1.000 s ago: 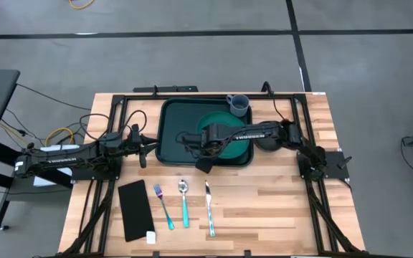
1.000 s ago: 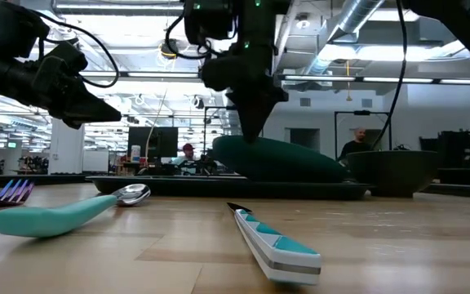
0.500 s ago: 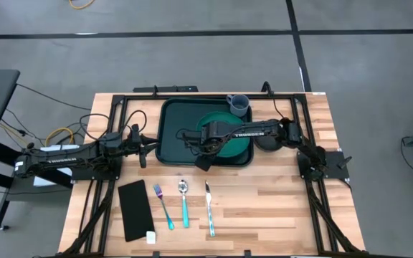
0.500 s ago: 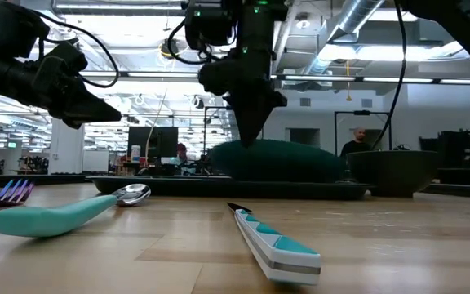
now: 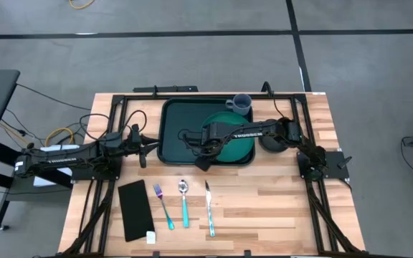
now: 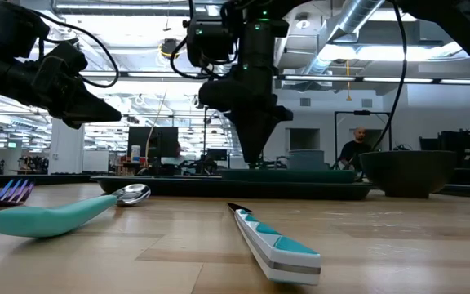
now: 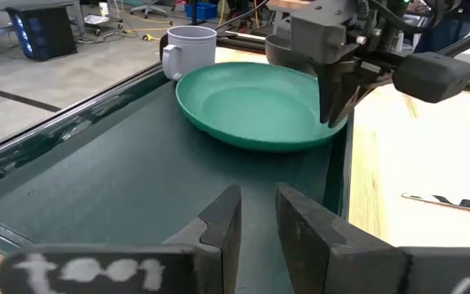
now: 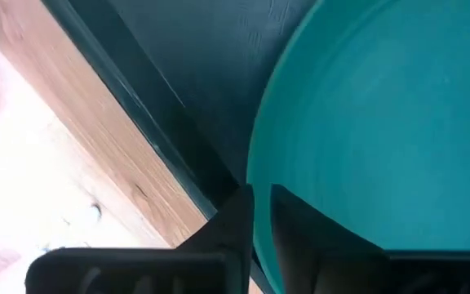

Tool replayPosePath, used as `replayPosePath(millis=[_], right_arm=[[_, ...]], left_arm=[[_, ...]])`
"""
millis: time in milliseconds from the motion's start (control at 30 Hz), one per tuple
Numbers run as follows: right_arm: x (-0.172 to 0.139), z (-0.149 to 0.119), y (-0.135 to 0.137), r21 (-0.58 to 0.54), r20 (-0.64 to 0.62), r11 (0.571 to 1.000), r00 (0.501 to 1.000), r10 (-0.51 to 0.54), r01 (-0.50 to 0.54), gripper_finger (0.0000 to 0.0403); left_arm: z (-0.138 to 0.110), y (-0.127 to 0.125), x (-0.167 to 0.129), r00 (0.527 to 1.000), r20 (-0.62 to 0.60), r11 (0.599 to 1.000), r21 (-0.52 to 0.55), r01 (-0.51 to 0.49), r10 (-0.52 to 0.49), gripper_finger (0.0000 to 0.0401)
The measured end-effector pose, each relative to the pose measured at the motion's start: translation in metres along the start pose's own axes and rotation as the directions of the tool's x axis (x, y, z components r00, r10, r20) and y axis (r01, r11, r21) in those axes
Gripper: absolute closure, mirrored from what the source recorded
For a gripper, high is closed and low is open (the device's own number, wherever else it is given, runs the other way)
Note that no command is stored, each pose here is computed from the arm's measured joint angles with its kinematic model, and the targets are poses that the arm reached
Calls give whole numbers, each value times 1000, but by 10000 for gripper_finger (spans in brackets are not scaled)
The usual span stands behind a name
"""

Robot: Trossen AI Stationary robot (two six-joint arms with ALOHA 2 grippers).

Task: Set up tray
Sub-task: Put the green plate on the black tray at the bottom of the gray mug, then put the black bowl on top of the green plate

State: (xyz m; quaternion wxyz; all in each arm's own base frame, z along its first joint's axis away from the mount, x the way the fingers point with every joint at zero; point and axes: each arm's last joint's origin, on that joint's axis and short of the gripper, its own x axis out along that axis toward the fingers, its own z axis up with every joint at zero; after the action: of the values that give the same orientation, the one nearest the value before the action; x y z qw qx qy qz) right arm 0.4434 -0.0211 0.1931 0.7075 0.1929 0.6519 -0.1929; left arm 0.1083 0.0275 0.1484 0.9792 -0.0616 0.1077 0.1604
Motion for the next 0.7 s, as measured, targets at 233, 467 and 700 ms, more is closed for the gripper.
replayPosePath(millis=[233,467,700], right_arm=[[0,5,3,19,55,999,998,24,-25,329],[-31,17,9,10,138,995,985,99,-101,297],[-92,23,17,-19,259,985,951,169,-170,283]], left_arm=[[0,0,0,1000,0,1000,0,0,0,334],[0,0,0,1000,0,1000,0,0,0,334],[0,0,0,1000,0,1000,0,0,0,334]])
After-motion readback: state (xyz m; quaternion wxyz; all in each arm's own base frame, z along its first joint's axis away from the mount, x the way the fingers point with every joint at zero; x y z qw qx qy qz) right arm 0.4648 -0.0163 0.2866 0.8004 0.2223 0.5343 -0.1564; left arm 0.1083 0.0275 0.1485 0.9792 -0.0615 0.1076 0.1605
